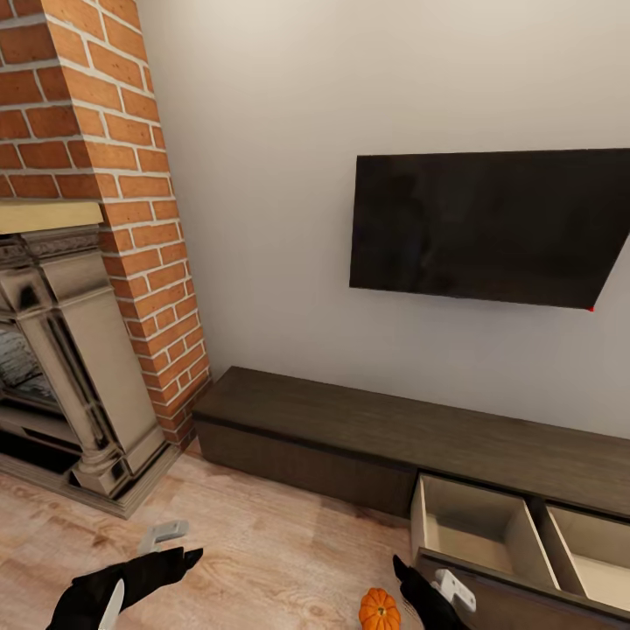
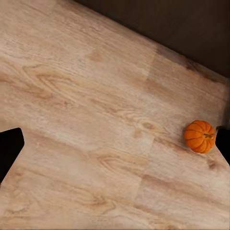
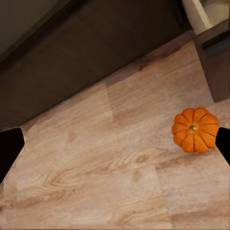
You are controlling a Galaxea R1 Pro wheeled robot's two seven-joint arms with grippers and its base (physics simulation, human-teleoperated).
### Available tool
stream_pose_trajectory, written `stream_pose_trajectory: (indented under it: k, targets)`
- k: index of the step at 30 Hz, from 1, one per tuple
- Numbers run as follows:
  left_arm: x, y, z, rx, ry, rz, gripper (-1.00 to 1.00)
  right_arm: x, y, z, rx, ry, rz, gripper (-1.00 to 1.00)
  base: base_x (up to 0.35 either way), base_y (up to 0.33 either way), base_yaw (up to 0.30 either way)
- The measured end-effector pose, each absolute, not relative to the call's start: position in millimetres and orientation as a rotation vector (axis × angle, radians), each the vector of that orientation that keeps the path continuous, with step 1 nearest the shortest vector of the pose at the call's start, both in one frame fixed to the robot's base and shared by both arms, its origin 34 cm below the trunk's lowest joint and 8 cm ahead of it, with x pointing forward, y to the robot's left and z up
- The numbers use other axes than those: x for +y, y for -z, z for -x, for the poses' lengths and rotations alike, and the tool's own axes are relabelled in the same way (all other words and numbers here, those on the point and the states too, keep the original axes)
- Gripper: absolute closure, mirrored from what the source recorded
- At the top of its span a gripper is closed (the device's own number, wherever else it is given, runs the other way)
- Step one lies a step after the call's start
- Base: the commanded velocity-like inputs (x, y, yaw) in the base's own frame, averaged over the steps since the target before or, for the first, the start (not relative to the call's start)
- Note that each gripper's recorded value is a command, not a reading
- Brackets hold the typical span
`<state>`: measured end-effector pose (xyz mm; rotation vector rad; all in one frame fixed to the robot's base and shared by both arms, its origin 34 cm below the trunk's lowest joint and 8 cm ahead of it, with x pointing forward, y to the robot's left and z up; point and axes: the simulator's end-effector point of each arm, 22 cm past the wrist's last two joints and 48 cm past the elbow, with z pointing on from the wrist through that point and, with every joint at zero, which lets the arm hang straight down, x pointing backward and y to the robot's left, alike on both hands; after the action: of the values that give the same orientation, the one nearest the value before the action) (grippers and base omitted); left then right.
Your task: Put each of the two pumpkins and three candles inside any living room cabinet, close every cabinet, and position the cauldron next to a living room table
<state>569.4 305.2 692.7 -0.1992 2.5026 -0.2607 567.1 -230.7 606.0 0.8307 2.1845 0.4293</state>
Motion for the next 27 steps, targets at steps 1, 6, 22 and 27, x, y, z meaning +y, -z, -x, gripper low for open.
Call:
stream_pose_trajectory:
  k: [1,6,22,27]
  targets:
    - [305.3,-693.7,-570.7,2.497,0.259,0.196,-1.0,-229.5,-610.6,-573.4,2.17,-0.442,-0.832,-1.0,0.0,0.0,0.0]
    - [305.3,-692.0,-576.1,2.472,0.256,0.186,-1.0,-224.0,-621.8,-593.4,2.118,-0.491,-0.818,-1.0,0.0,0.0,0.0]
    - [305.9,-671.7,-577.3,2.467,0.255,0.183,-1.0,-217.9,-610.8,-603.1,2.086,-0.533,-0.793,-1.0,0.0,0.0,0.0]
    - [306.2,-672.6,-577.9,2.464,0.254,0.183,-1.0,-218.7,-610.8,-603.2,2.085,-0.532,-0.793,-1.0,-0.002,0.0,0.0]
